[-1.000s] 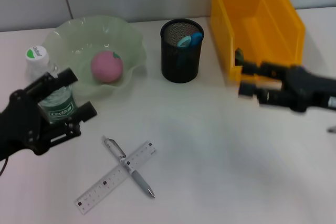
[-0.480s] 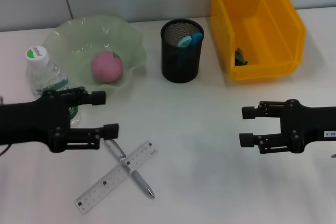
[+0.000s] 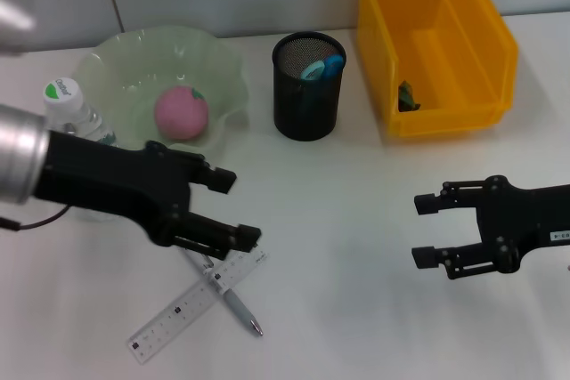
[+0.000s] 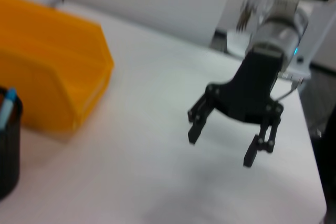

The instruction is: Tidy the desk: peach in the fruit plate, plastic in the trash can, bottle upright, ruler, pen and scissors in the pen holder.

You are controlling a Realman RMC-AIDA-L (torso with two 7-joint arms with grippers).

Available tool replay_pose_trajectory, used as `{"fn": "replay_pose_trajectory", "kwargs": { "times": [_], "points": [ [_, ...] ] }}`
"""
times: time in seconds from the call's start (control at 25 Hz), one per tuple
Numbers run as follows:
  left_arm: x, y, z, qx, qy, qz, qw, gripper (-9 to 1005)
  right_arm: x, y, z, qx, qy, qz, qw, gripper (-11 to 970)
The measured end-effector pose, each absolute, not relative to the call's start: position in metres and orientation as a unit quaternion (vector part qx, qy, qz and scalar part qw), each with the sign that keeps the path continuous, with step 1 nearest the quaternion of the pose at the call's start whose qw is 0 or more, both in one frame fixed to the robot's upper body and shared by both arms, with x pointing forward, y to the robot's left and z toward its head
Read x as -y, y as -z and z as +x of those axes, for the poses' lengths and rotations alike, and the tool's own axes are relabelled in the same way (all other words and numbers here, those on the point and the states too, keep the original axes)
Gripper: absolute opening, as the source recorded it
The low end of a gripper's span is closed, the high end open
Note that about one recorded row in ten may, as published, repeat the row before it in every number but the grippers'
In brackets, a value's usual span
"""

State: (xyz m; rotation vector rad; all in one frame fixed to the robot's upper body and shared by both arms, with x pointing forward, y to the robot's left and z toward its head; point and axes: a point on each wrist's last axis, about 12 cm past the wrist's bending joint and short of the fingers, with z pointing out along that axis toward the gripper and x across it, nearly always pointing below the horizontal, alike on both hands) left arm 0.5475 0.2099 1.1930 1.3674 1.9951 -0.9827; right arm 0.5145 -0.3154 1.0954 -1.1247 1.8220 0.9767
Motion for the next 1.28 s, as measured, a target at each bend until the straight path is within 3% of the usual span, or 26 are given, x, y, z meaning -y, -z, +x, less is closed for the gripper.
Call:
{"fn": "replay_pose_trajectory", "kwargs": {
  "times": [0.6,1.28],
  "points": [
    [-0.128,-1.205,0.568,-0.817,0.212,0.518,0.137,859,0.313,-1.108,0.517,-0.687,-0.346,-0.499,0.399,779],
    [-0.092,-1.175,0.559,-0.831,0.121,0.525,0.136,856,0.316,-1.108,0.516,-0.692,-0.333,-0.513,0.383,777]
  ]
}}
